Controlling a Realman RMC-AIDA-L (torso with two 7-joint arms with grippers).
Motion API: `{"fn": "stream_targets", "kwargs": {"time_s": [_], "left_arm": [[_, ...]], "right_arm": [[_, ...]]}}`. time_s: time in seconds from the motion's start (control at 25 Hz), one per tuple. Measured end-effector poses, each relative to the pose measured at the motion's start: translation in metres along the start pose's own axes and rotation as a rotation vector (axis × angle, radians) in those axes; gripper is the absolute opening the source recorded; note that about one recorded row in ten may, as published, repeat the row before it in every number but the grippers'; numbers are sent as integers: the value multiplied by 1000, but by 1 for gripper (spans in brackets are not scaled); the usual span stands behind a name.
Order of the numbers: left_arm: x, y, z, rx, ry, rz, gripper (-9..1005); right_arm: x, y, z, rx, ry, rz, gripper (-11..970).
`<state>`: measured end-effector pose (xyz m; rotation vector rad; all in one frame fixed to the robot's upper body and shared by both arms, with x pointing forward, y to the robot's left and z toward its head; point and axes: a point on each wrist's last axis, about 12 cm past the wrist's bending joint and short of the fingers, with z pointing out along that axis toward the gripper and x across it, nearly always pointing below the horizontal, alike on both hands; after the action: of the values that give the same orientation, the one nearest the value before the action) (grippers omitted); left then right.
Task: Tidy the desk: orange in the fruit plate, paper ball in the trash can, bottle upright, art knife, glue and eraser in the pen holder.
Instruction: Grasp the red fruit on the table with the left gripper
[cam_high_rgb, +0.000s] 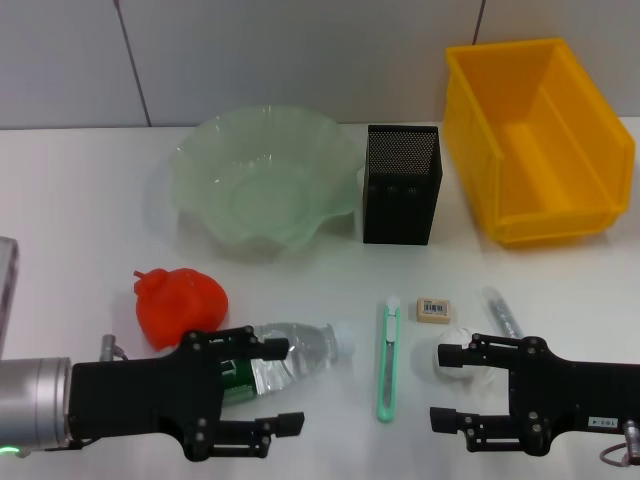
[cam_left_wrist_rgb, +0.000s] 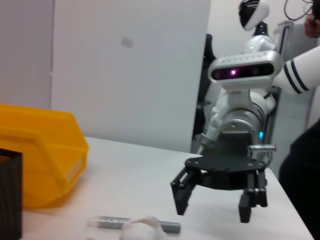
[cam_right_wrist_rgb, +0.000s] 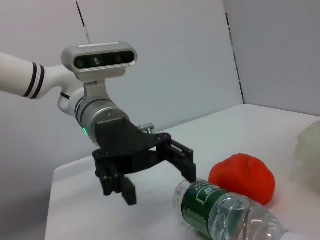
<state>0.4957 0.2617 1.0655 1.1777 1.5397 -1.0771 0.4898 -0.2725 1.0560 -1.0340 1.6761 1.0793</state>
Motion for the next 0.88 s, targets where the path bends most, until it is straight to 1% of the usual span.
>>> {"fn": "stream_targets", "kwargs": {"time_s": [0.24, 0.88], "left_arm": [[4, -2, -7, -45, -23, 5, 784], [5, -2, -6, -54, -19, 1, 785]], "right_arm": [[1, 0, -1, 7, 2, 3, 765], [2, 0, -1, 11, 1, 5, 764]]}}
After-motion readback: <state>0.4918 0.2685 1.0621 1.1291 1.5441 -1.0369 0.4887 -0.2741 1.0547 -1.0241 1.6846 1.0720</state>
